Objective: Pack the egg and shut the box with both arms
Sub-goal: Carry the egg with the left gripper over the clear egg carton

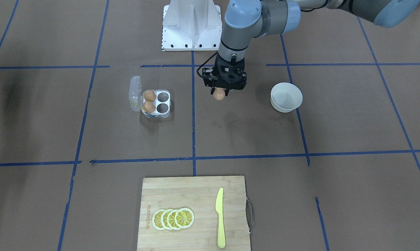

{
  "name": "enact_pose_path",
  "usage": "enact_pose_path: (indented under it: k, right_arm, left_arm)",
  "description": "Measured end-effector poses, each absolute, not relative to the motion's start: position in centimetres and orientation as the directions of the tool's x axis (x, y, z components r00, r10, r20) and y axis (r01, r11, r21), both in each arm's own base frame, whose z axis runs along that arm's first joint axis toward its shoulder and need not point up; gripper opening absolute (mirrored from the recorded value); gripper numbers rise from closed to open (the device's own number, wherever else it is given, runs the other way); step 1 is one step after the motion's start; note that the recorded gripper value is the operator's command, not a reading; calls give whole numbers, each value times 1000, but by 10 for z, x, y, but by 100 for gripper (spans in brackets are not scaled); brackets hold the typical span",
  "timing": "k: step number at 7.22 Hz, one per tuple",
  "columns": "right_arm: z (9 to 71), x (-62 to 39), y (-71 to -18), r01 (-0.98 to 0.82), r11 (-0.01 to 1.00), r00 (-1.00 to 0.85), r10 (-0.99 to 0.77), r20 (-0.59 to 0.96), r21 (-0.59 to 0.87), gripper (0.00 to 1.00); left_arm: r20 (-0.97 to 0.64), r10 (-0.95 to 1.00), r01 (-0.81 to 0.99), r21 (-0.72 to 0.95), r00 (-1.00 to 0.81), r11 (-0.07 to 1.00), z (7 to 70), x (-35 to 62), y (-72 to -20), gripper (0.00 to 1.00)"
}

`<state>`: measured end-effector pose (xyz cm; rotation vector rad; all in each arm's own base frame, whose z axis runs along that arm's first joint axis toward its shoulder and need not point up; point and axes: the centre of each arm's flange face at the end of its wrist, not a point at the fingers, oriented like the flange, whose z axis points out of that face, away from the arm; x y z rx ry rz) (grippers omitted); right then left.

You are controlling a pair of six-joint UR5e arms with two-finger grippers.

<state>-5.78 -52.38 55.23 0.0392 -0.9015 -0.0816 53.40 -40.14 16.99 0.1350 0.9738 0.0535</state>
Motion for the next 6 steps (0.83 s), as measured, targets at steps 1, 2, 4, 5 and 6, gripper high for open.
enact_pose_path:
  k: [1, 2, 4, 5, 6]
  right_arm:
    - [552, -58, -524, 54, 996, 617, -88, 782, 70, 100]
    - [551, -58, -524, 54, 996, 617, -88, 782, 70, 100]
    - [551, -58, -524, 54, 996, 617, -89, 782, 70, 100]
    - [551, -58, -524, 54, 996, 617, -89, 782, 71, 100]
    - [551, -58, -524, 54, 996, 616, -89, 783, 71, 100]
  left_arm:
    - [-841, 133, 4, 158, 525, 987, 147, 560, -396, 0]
    - [-853, 159, 4, 186, 497, 983, 125, 585, -390, 0]
    - [-864, 207, 40, 253, 458, 967, 108, 619, -375, 0]
    - [-862, 218, 51, 270, 457, 962, 105, 631, -371, 0]
    - [-860, 222, 54, 276, 460, 960, 103, 639, -370, 0]
